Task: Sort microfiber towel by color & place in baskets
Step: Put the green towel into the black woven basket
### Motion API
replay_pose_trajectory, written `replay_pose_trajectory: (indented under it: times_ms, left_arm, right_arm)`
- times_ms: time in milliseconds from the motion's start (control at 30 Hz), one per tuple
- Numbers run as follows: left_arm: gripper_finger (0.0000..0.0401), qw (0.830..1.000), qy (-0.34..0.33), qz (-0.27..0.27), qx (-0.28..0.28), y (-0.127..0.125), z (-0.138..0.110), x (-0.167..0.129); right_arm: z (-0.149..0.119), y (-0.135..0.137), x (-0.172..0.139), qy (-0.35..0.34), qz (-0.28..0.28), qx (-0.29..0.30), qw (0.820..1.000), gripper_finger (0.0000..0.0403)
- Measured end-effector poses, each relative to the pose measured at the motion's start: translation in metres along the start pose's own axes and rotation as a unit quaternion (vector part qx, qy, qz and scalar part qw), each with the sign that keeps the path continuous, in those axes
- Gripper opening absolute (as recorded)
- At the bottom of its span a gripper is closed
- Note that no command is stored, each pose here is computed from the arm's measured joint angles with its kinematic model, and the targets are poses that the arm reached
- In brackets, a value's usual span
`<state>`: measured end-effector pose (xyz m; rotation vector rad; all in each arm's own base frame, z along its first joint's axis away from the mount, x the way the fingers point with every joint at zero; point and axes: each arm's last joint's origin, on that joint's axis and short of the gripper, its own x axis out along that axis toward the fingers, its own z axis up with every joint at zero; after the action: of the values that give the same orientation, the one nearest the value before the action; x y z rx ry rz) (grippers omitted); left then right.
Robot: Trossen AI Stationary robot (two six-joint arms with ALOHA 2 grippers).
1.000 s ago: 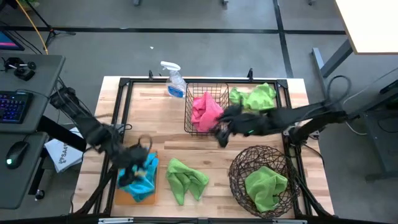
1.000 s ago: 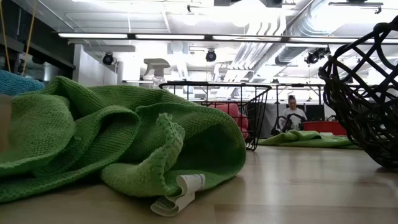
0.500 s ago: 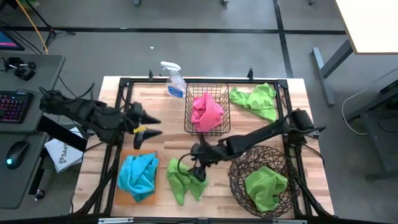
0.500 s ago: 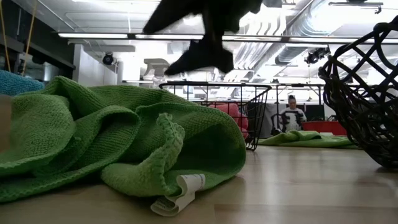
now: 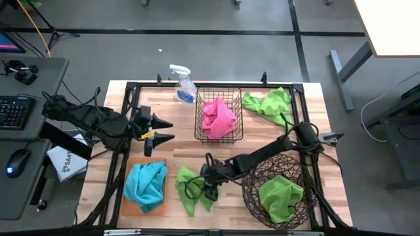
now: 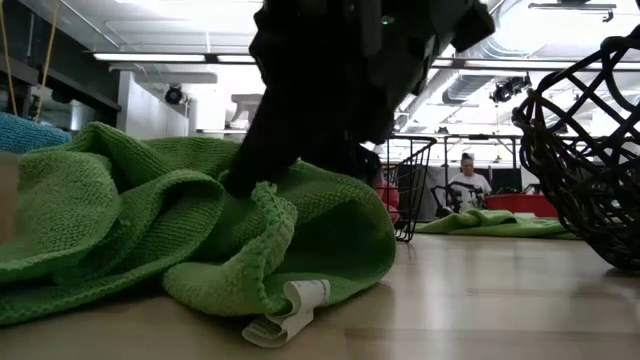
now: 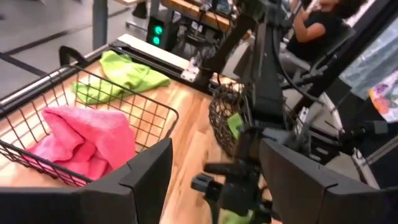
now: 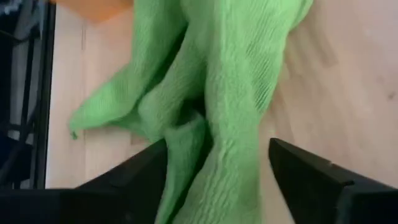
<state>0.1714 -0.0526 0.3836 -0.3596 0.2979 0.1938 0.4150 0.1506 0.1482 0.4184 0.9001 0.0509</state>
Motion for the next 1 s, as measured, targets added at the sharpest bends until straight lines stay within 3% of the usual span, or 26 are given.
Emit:
replay_pose_trajectory:
  times_ms: [67, 200, 233, 367, 433, 533, 667, 767, 1000]
  left_arm:
    - [0.0230, 1.000, -0.012, 0.006, -0.004, 0.000, 0.002, 0.000]
    - [0.0230, 1.000, -0.031, 0.002, 0.003, -0.001, 0.006, -0.001]
    - [0.0230, 0.999, -0.035, 0.000, 0.008, -0.002, 0.006, -0.001]
    - [0.0230, 0.998, -0.051, -0.006, 0.022, -0.003, 0.010, -0.002]
    - [0.0230, 0.998, -0.064, -0.003, 0.025, -0.004, 0.012, -0.002]
    - [0.0230, 0.996, -0.081, 0.009, 0.025, -0.004, 0.014, -0.002]
    - [0.0230, 0.996, -0.086, 0.016, 0.023, -0.004, 0.015, -0.002]
    - [0.0230, 0.996, -0.086, 0.017, 0.023, -0.004, 0.015, -0.002]
    - [0.0230, 0.996, -0.086, 0.018, 0.023, -0.004, 0.015, -0.002]
  right_arm:
    - [-0.001, 0.002, 0.000, -0.002, 0.000, 0.007, 1.000, 0.0218]
    - [0.013, 0.012, -0.023, -0.035, 0.026, 0.026, 0.999, 0.0046]
    - [0.019, 0.016, -0.037, -0.051, 0.036, 0.018, 0.998, 0.0025]
    - [0.043, 0.023, -0.105, -0.093, 0.046, 0.000, 0.995, 0.0018]
    - [0.046, 0.023, -0.142, -0.106, 0.032, -0.013, 0.994, 0.0005]
    - [0.044, 0.031, -0.203, -0.129, 0.055, -0.020, 0.990, 0.0008]
    - [0.020, 0.046, -0.273, -0.120, 0.112, -0.011, 0.986, 0.0003]
    - [-0.005, 0.047, -0.320, -0.102, 0.138, 0.032, 0.985, 0.0002]
    - [-0.062, 0.028, -0.396, -0.070, 0.132, 0.160, 0.976, 0.0001]
